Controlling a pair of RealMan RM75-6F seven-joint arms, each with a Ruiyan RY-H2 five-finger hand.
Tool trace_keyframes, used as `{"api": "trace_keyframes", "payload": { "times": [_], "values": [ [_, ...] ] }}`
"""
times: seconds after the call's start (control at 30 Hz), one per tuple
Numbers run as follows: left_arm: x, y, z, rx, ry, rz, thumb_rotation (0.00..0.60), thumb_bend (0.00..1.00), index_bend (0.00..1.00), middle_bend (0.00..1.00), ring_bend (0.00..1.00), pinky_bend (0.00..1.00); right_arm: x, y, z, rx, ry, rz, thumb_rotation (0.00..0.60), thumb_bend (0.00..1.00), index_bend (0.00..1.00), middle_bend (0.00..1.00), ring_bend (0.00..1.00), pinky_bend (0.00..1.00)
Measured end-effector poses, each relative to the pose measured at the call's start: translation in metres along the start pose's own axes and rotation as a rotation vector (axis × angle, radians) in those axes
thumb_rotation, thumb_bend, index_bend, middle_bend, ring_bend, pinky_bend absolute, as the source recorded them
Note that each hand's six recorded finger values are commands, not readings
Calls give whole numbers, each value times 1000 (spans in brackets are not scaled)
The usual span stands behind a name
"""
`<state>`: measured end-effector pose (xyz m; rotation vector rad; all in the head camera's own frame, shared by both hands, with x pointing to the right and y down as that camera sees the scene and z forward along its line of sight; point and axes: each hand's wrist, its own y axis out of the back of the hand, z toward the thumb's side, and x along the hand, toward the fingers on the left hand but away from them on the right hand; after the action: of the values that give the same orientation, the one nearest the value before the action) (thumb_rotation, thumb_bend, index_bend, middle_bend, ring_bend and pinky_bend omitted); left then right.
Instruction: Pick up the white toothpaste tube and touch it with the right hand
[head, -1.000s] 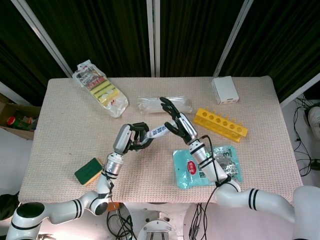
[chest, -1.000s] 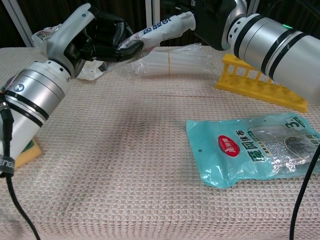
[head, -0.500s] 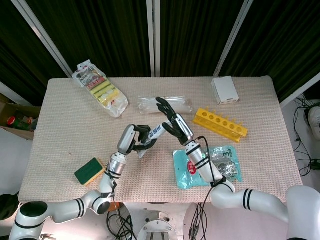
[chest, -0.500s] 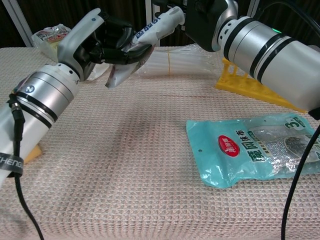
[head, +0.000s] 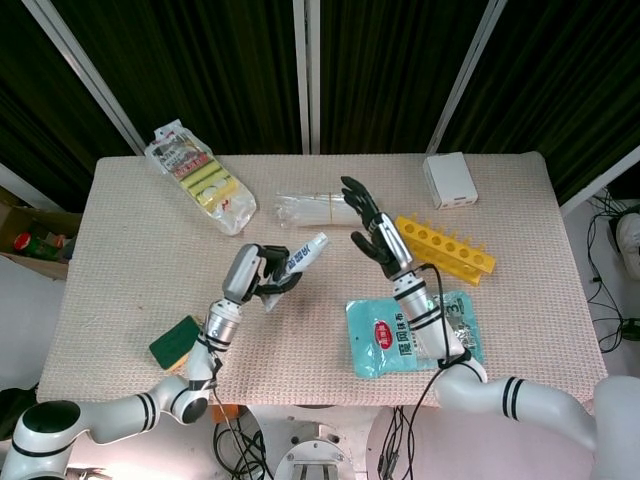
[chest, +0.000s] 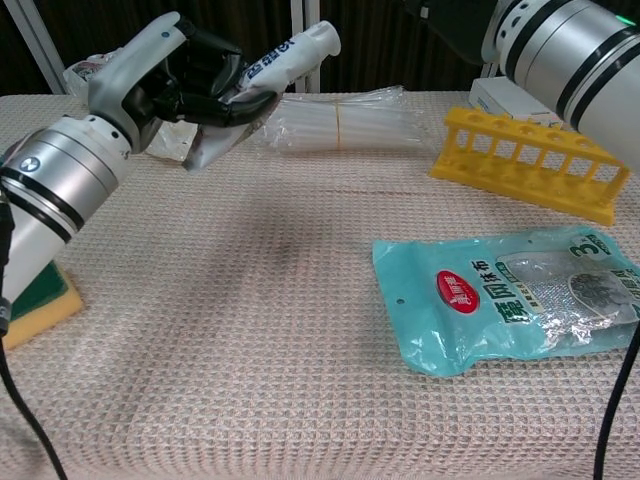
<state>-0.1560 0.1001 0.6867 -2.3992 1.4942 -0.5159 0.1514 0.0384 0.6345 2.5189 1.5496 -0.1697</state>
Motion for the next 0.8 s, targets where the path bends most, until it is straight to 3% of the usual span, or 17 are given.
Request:
{"api": "trace_keyframes", "payload": {
  "times": [0.2, 0.3, 0.4, 0.47, 0.53, 0.63, 0.8],
  "values": [
    [-5, 16, -23, 183, 57, -74, 600, 487, 825, 953, 787, 819, 11, 54, 34, 95, 59, -113, 192, 0, 0, 0, 0, 0],
    [-6, 16, -30, 262, 69, -111, 600, 480, 803, 934, 764, 804, 20, 71, 47, 132, 76, -148, 194, 0, 0, 0, 0, 0],
    [-10, 13, -35, 335, 71, -161, 600, 402, 620, 730, 582, 670, 28, 79, 51, 157, 75, -166, 191, 0, 0, 0, 0, 0],
    [-13, 10, -39, 374, 76, -208, 600, 281, 306, 377, 302, 416, 31, 82, 50, 168, 68, -171, 192, 0, 0, 0, 0, 0],
    [-15, 8, -43, 414, 83, -245, 600, 205, 129, 177, 142, 264, 34, 84, 48, 178, 59, -174, 193, 0, 0, 0, 0, 0],
    [-17, 9, -47, 491, 89, -270, 600, 125, 66, 66, 77, 205, 37, 86, 46, 202, 52, -178, 192, 0, 0, 0, 0, 0],
    [-22, 27, -48, 591, 100, -232, 582, 22, 59, 46, 69, 201, 48, 90, 41, 298, 32, -172, 193, 0, 0, 0, 0, 0]
  ]
}}
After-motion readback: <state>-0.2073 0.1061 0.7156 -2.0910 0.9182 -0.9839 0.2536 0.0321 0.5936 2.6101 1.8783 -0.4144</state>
